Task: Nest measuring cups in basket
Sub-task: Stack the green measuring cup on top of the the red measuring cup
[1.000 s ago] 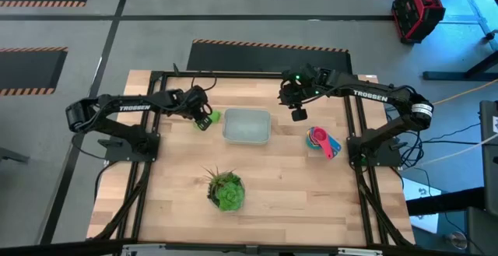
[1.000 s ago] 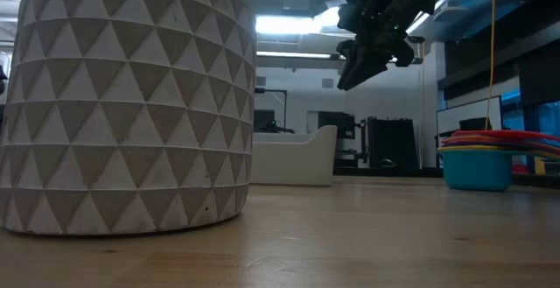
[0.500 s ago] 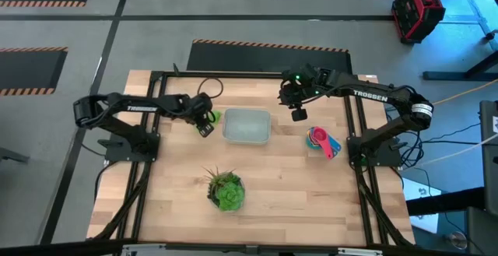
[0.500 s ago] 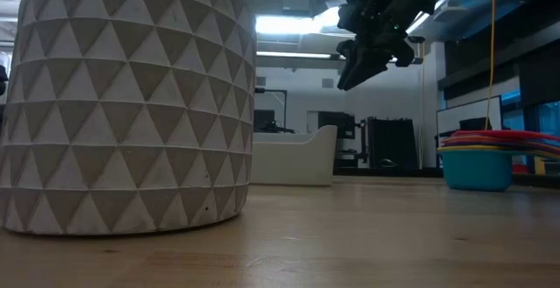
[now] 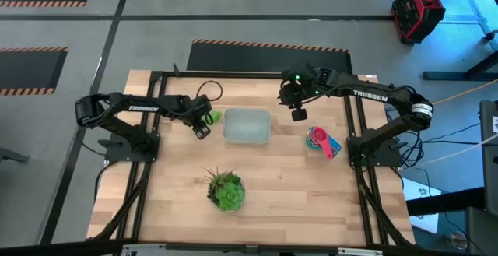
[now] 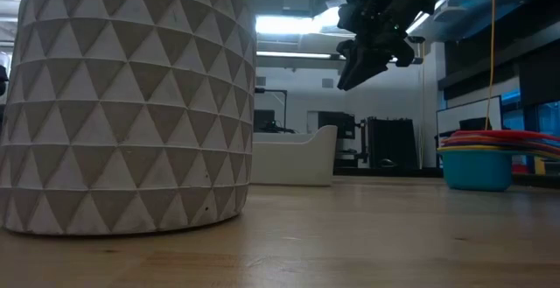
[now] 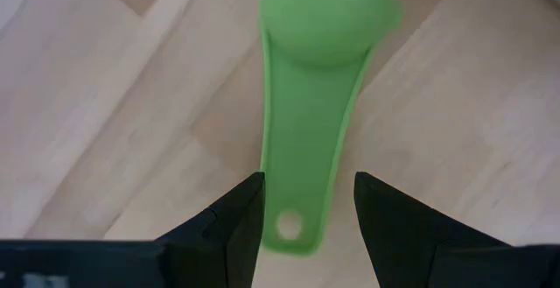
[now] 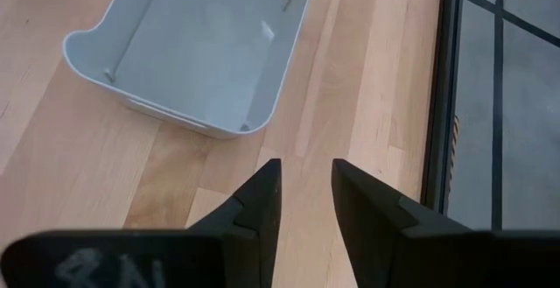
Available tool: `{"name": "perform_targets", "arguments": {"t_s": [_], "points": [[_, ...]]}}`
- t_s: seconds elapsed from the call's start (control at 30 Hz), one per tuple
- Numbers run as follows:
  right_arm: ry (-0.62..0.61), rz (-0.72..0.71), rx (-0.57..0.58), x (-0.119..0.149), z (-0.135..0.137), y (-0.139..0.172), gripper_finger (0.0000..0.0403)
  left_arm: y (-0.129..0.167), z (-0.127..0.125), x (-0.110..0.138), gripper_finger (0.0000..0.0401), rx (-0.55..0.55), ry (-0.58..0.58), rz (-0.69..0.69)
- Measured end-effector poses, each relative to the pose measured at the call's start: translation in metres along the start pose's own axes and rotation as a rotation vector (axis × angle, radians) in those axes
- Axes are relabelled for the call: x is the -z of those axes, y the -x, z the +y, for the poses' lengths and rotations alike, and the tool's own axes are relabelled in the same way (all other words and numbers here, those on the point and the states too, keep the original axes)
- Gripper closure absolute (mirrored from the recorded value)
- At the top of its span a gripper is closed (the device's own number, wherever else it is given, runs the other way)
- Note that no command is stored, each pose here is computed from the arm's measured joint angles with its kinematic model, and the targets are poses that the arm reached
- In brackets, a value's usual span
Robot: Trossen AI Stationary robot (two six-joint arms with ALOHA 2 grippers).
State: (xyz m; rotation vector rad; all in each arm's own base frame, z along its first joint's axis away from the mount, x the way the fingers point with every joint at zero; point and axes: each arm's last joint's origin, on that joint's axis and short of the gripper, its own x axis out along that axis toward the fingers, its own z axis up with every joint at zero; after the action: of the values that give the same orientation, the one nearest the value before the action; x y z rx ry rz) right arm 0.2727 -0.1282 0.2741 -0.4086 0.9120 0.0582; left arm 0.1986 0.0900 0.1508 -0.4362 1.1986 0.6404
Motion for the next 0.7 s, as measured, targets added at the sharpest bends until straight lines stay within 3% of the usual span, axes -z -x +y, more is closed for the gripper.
{"name": "perform_targets", "arguments": {"t_s": [0.7], "points": [[0.0,0.0,0.0,0.0,0.0001,0.0001,0.0295,0.0002,0.002,0.0043,0.023,-0.036,0.003,0.039]]}}
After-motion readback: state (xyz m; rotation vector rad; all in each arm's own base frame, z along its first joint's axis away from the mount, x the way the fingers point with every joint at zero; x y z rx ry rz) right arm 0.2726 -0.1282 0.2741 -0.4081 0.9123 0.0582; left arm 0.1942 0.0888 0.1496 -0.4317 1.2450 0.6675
